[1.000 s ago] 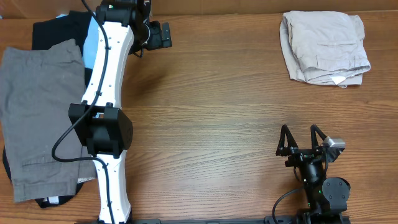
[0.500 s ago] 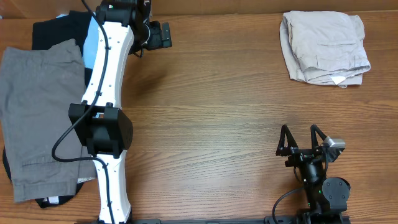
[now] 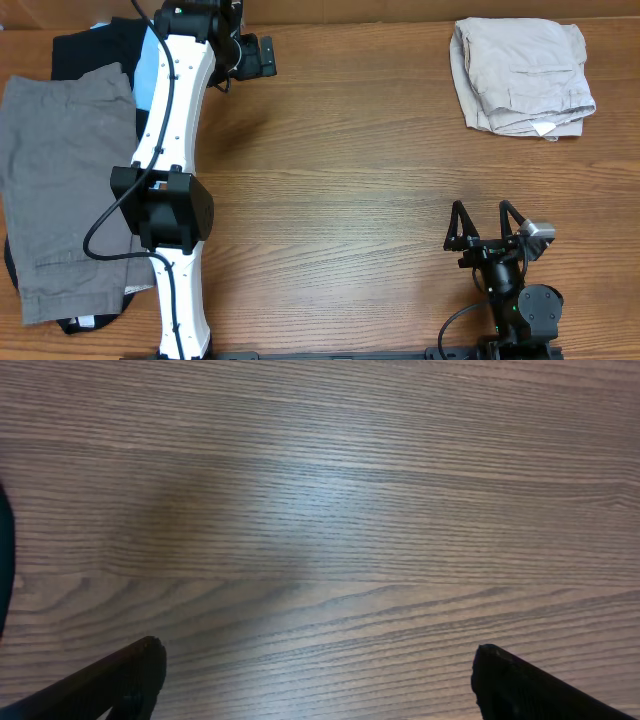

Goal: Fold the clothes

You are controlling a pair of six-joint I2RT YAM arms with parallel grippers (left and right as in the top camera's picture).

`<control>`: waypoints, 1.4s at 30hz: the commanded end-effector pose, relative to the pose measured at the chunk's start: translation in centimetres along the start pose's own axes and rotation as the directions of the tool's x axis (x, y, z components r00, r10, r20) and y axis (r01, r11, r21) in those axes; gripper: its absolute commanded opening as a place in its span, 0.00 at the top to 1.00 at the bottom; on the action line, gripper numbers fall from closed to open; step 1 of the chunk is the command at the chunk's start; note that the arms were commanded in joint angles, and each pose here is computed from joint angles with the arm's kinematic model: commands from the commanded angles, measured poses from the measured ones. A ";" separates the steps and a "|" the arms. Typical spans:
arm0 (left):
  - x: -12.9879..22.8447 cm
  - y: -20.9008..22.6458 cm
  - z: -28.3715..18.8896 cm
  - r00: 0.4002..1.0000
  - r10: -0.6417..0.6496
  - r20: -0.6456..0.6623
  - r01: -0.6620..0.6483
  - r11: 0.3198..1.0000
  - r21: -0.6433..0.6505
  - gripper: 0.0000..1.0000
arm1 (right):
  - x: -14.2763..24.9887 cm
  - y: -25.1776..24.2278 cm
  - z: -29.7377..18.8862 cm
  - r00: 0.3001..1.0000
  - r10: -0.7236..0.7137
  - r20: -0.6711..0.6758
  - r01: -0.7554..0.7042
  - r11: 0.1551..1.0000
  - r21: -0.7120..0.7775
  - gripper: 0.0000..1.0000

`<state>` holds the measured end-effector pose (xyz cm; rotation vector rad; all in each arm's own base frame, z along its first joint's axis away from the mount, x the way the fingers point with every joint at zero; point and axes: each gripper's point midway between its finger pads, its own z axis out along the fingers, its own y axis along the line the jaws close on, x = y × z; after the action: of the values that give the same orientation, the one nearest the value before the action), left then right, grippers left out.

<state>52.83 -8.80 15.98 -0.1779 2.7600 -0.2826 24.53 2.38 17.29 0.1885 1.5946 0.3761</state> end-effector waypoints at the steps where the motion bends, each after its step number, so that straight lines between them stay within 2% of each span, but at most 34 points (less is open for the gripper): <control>1: -0.5 -1.1 -1.2 0.999 0.040 0.034 -0.040 0.999 0.009 0.00 | 0.1 -0.1 0.0 1.000 -0.002 0.006 0.002 1.000 0.003 0.00; 5: -0.4 -2.4 -2.7 0.996 0.065 0.061 -0.066 0.998 0.016 0.00 | 0.1 -0.1 0.0 1.000 -0.002 0.006 0.002 1.000 0.003 0.00; 9: -0.5 -1.5 -5.2 0.989 0.087 0.118 -0.077 0.993 -0.087 0.00 | 0.1 -0.1 0.0 1.000 -0.002 0.006 0.002 1.000 0.003 0.00; 13: 0.9 -1.0 -8.1 0.986 0.092 0.137 -0.077 0.991 -0.110 0.00 | 0.1 -0.1 0.0 1.000 -0.002 0.006 0.002 1.000 0.003 0.00; 19: 0.9 -0.9 -12.2 0.941 0.096 0.326 -0.074 0.994 -0.079 0.00 | 0.1 -0.1 0.0 1.000 -0.002 0.006 0.002 1.000 0.003 0.00; 24: 0.7 -0.7 -15.4 0.841 0.077 0.535 -0.097 0.995 0.010 0.00 | 0.1 -0.1 0.0 1.000 -0.002 0.006 0.002 1.000 0.003 0.00; 27: 1.7 -0.4 -17.3 0.761 0.107 0.639 -0.201 0.977 0.076 0.00 | 0.1 -0.1 0.0 1.000 -0.002 0.006 0.002 1.000 0.003 0.00; 30: 4.5 1.1 -18.9 0.689 0.132 0.713 -0.273 0.958 0.086 0.00 | 0.1 -0.1 0.0 1.000 -0.002 0.006 0.002 1.000 0.003 0.00; 36: 10.2 4.9 -20.5 0.590 0.116 0.799 -0.236 0.971 0.033 0.00 | 0.1 -0.1 0.0 1.000 -0.002 0.006 0.002 1.000 0.003 0.00; 42: 15.8 7.3 -20.1 0.463 0.110 0.879 -0.218 0.976 -0.007 0.00 | 0.1 -0.1 0.0 1.000 -0.002 0.006 0.002 1.000 0.003 0.00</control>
<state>32.54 -0.77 29.74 -0.0290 1.7107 -0.2150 24.52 2.39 17.28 0.1879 1.5950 0.3760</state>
